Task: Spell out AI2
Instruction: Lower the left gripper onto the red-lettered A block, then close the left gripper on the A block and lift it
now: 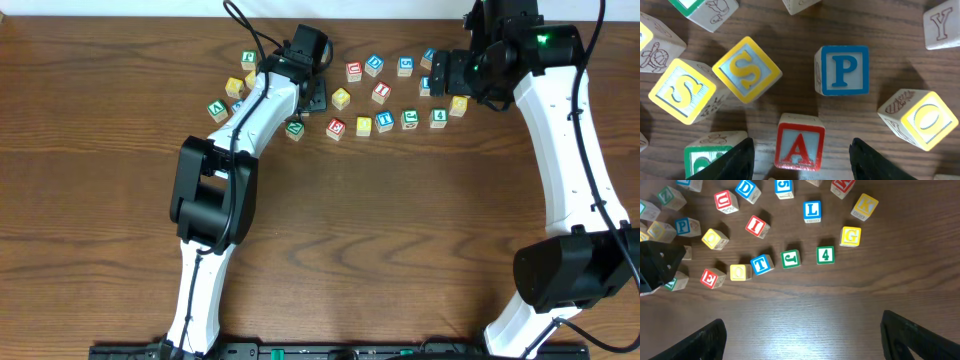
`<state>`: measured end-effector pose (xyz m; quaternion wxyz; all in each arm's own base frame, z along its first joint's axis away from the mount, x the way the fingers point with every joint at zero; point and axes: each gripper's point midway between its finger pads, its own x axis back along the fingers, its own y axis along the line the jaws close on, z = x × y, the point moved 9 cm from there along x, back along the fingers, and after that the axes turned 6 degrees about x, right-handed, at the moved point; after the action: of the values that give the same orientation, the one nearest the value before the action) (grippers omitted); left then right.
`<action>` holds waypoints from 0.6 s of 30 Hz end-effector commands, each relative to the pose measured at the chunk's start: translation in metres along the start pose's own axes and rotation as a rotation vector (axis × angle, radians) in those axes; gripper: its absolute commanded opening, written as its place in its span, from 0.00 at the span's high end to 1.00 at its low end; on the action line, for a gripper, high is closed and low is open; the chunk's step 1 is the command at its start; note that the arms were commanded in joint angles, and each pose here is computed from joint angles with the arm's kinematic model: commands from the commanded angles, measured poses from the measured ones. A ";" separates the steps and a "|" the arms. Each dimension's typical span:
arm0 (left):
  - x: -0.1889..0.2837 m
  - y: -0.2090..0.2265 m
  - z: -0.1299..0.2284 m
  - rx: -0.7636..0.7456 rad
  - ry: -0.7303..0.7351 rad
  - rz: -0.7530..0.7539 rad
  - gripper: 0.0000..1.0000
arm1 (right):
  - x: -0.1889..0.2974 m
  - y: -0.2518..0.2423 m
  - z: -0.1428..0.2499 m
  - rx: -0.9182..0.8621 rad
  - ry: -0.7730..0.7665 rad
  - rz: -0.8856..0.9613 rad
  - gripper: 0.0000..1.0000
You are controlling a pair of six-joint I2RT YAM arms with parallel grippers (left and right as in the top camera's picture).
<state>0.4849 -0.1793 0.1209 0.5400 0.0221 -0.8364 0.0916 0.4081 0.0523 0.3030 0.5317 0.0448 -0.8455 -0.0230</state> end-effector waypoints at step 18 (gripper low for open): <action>-0.023 0.005 0.002 0.010 -0.017 -0.061 0.52 | -0.001 0.001 -0.001 -0.003 0.000 0.029 0.05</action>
<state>0.4900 -0.1773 0.1025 0.5365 0.0419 -0.8390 0.0801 0.4082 0.0506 0.3029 0.5314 0.0361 -0.8462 -0.0175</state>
